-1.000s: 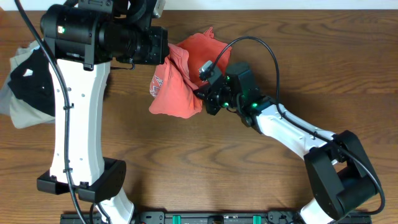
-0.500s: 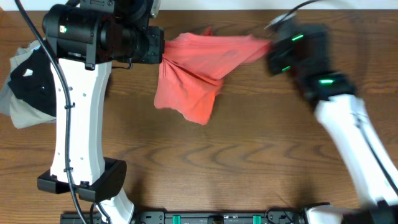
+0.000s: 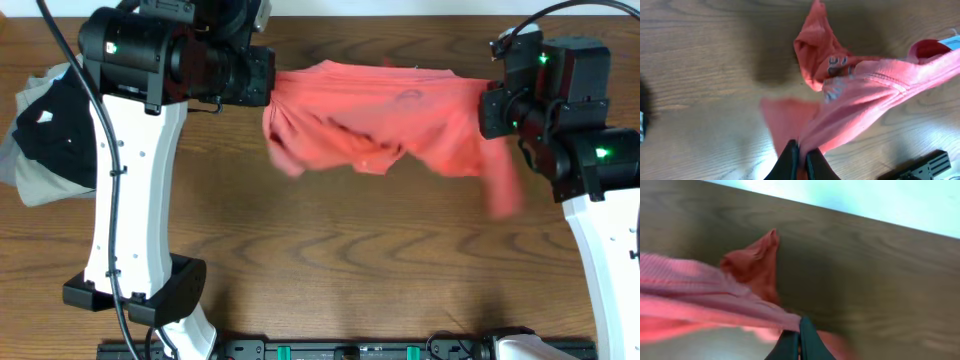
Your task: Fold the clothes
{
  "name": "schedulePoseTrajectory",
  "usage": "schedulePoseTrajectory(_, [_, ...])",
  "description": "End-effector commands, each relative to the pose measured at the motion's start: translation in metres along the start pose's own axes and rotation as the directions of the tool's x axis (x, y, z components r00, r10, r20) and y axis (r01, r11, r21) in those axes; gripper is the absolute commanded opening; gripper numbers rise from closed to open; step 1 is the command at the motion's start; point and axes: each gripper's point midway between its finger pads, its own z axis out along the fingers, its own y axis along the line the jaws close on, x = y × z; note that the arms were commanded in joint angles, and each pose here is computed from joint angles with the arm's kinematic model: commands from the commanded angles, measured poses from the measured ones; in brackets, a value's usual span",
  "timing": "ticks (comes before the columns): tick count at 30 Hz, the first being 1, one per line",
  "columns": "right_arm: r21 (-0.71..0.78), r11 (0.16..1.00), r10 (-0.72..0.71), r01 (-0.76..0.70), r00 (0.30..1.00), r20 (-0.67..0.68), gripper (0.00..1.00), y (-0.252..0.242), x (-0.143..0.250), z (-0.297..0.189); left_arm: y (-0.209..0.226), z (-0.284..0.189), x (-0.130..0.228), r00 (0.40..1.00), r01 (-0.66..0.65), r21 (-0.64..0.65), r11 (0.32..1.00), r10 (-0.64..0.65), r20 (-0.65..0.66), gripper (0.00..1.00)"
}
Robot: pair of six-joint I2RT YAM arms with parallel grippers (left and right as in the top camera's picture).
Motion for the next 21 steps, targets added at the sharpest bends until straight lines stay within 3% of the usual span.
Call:
schedulePoseTrajectory(1, [0.411, 0.905, 0.105, -0.112, 0.994, 0.040, 0.01, -0.082, 0.002, -0.030, 0.028, -0.002, -0.002, 1.000, 0.013, -0.110, 0.994, -0.012, 0.009, 0.06])
schedulePoseTrajectory(7, [0.507, 0.821, 0.141, -0.263, 0.953, 0.268, 0.01, -0.120, -0.038, -0.097, 0.014, -0.017, -0.050, 0.974, -0.033, -0.063, 0.997, 0.046, 0.221, 0.06])
schedulePoseTrajectory(12, [0.518, 0.762, 0.127, -0.389, 0.874, 0.470, 0.01, -0.150, -0.076, -0.167, -0.001, -0.057, -0.092, 0.886, -0.081, -0.054, 0.995, 0.096, 0.453, 0.06])
schedulePoseTrajectory(15, [0.490, 0.789, 0.077, -0.371, 0.851, 0.520, 0.01, -0.147, -0.096, -0.192, -0.010, -0.083, -0.104, 0.833, -0.077, -0.036, 0.996, 0.084, 0.547, 0.06])
schedulePoseTrajectory(18, [0.459, 0.815, 0.071, -0.354, 0.847, 0.527, 0.01, -0.140, -0.101, -0.195, -0.011, -0.090, -0.100, 0.831, -0.070, -0.029, 0.997, 0.075, 0.552, 0.06])
schedulePoseTrajectory(21, [0.465, 0.820, 0.079, -0.333, 0.871, 0.485, 0.01, -0.140, -0.094, -0.184, -0.007, -0.080, -0.086, 0.869, -0.052, -0.032, 0.998, 0.061, 0.492, 0.06])
